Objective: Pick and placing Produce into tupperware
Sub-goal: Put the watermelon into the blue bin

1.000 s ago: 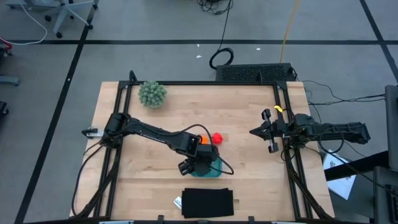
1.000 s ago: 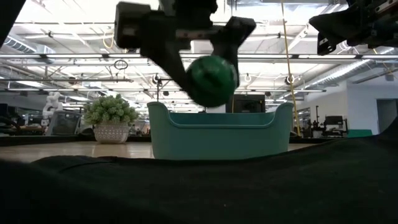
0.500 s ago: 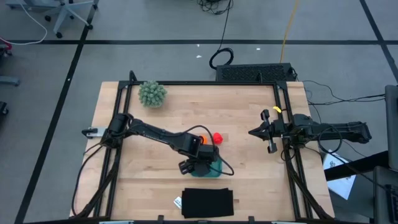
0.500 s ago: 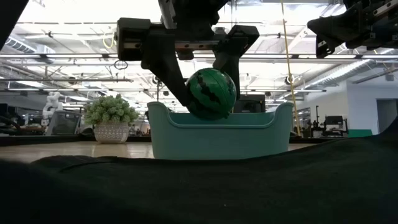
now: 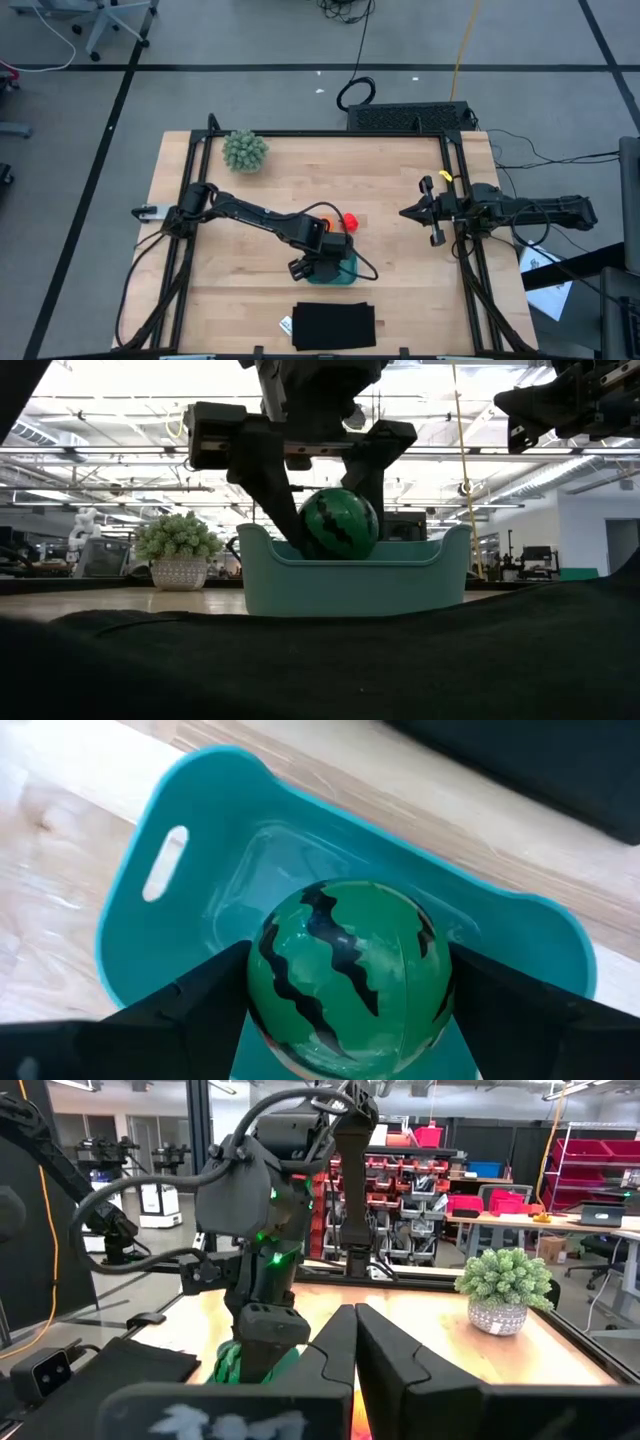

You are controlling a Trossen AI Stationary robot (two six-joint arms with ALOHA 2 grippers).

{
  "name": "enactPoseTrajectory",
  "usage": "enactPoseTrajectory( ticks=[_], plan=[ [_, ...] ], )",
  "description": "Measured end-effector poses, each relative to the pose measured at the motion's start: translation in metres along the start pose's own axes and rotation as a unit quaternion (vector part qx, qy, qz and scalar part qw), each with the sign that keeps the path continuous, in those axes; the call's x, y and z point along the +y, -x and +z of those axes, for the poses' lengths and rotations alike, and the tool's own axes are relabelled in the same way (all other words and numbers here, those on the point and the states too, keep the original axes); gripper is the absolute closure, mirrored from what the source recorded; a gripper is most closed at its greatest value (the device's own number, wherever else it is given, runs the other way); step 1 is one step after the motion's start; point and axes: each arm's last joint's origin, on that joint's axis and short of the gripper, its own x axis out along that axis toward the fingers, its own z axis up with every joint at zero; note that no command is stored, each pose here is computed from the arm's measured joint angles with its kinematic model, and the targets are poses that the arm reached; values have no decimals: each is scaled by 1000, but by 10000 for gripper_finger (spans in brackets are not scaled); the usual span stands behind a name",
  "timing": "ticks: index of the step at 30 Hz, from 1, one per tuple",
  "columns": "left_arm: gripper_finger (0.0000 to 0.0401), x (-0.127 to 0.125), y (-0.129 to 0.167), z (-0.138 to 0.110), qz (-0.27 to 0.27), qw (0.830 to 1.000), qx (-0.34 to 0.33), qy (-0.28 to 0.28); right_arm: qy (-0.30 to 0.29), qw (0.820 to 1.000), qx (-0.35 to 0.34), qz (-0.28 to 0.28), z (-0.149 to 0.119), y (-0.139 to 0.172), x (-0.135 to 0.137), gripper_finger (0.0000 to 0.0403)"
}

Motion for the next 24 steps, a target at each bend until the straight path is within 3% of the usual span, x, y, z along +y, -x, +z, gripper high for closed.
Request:
enactPoseTrajectory(
  ticks=[24],
  plan=[
    [100,5,1,-6,2,1000,-4,-1,0,1000,0,0,0,0,0,403]
  ],
)
